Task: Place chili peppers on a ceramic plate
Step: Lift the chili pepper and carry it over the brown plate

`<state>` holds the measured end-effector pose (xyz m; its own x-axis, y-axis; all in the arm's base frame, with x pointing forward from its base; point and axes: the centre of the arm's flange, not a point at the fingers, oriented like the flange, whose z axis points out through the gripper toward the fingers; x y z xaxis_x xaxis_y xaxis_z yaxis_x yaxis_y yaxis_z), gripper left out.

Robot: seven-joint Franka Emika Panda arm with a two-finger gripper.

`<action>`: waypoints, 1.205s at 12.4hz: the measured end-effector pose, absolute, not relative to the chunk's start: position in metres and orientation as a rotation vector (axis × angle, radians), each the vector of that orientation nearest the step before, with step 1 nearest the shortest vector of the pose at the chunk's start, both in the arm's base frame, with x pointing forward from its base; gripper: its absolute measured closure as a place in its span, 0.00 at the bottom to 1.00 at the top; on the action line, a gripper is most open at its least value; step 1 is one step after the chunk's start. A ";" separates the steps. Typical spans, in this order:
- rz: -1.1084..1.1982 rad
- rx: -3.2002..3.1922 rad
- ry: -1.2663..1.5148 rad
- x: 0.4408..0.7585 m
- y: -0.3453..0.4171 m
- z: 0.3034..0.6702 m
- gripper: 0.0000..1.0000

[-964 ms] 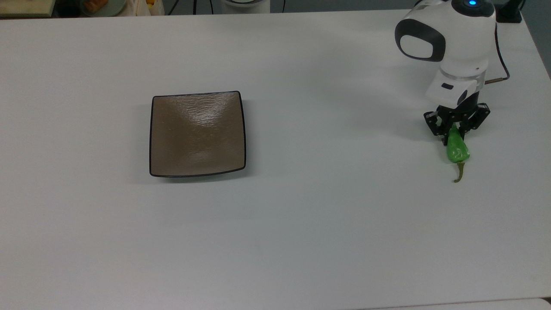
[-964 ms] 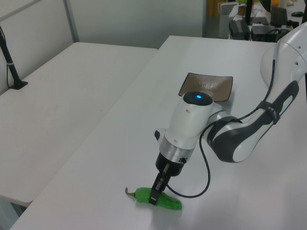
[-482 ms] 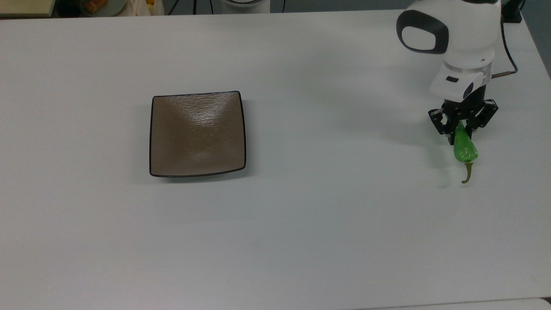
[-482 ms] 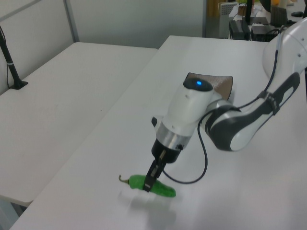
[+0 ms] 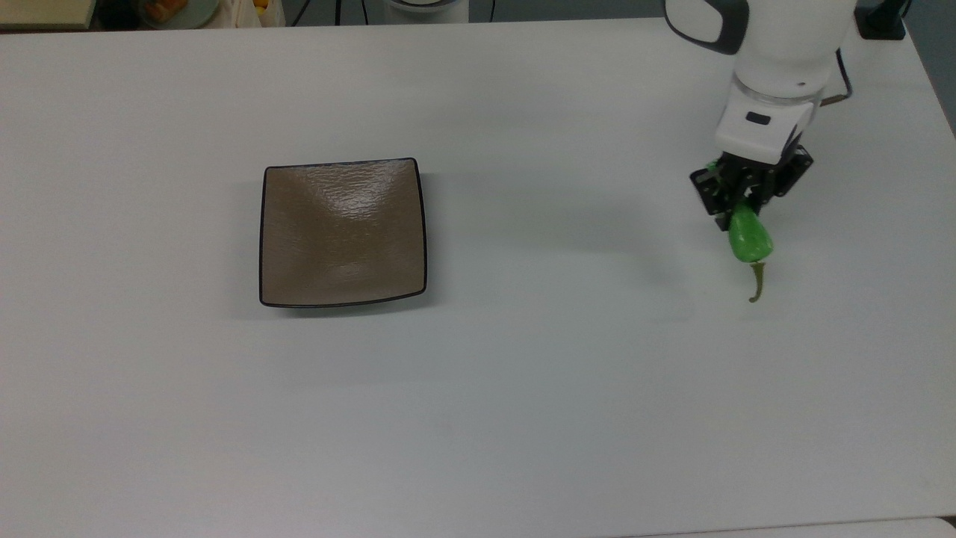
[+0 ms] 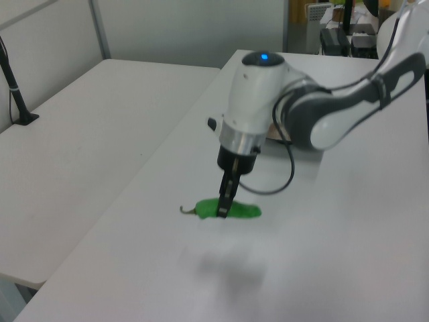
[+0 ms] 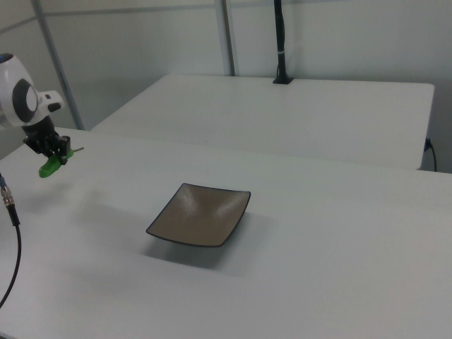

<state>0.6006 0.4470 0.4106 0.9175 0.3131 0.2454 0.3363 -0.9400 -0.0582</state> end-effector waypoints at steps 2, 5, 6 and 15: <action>-0.276 -3.013 -0.629 0.613 0.402 0.439 0.67; -0.203 -3.040 -0.800 0.623 0.343 0.477 0.67; -0.183 -3.051 -0.836 0.625 0.328 0.485 0.67; -0.037 -3.023 -1.212 0.644 0.150 0.505 0.67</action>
<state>0.6435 0.1501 0.5053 0.7238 0.6896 -0.0219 0.6870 -0.7174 0.1151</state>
